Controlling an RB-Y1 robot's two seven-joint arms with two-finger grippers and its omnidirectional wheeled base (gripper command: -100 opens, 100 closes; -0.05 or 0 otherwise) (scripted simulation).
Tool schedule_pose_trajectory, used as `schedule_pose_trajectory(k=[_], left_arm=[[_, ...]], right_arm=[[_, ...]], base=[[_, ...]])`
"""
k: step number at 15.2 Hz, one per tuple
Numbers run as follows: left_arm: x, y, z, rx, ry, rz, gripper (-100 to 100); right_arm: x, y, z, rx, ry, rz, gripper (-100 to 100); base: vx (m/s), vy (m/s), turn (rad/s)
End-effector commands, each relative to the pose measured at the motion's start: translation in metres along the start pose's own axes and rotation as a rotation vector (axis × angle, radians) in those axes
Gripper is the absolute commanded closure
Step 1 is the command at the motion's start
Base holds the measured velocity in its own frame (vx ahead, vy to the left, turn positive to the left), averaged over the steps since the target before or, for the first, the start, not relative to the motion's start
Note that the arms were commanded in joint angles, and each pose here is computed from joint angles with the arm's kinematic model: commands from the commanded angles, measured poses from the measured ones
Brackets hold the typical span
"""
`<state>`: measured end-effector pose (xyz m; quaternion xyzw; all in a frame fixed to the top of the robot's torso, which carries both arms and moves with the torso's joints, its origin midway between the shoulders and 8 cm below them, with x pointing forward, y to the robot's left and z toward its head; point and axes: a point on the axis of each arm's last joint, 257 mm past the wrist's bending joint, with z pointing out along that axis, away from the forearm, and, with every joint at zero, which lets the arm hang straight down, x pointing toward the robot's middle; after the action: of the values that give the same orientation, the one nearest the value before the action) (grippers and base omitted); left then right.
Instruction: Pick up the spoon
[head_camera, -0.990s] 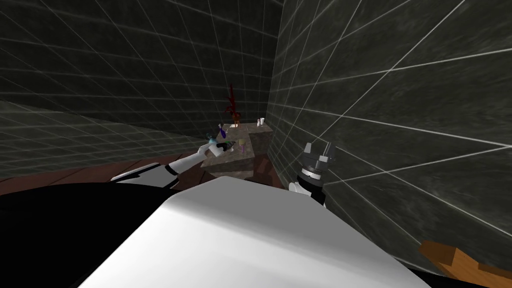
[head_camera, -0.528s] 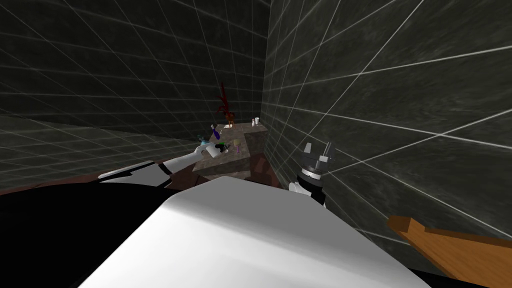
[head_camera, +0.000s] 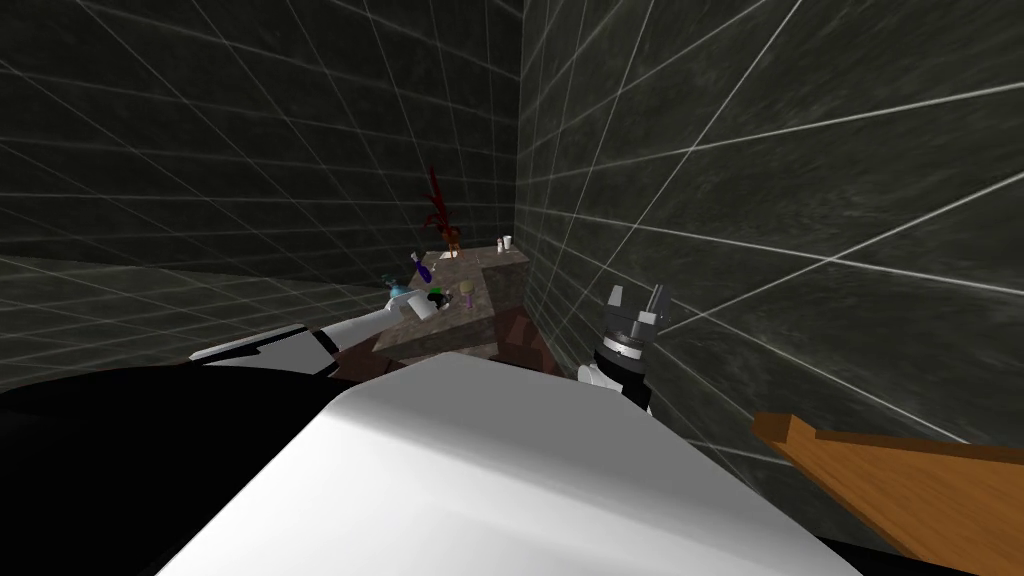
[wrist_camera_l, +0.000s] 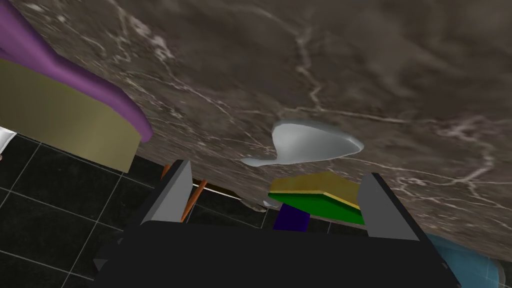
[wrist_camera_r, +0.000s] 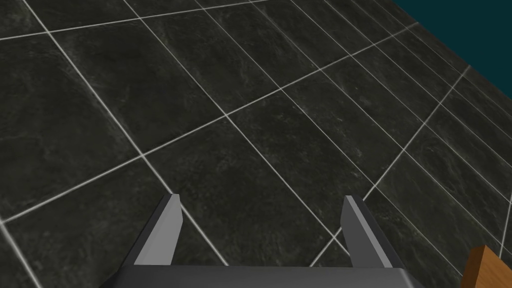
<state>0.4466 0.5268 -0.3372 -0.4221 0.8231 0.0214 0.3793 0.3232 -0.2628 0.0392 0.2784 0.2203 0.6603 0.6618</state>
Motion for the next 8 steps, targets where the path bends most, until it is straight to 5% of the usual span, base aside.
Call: schedule_pose_trajectory(k=[1,2,8], left_arm=[[0.000,0.000,0.000,0.000,0.000,0.000,-100],[0.000,0.000,0.001,0.001,0.000,0.000,100],[-0.005,-0.008,-0.008,0.006,0.000,0.008,100]], right_arm=[[0.000,0.000,0.000,0.000,0.000,0.000,0],[0.000,0.000,0.000,0.000,0.000,0.000,0],[0.000,0.000,0.000,0.000,0.000,0.000,0]], base=[[0.028,0.032,-0.021],[0.010,0.012,-0.002],[-0.011,-0.010,0.021]])
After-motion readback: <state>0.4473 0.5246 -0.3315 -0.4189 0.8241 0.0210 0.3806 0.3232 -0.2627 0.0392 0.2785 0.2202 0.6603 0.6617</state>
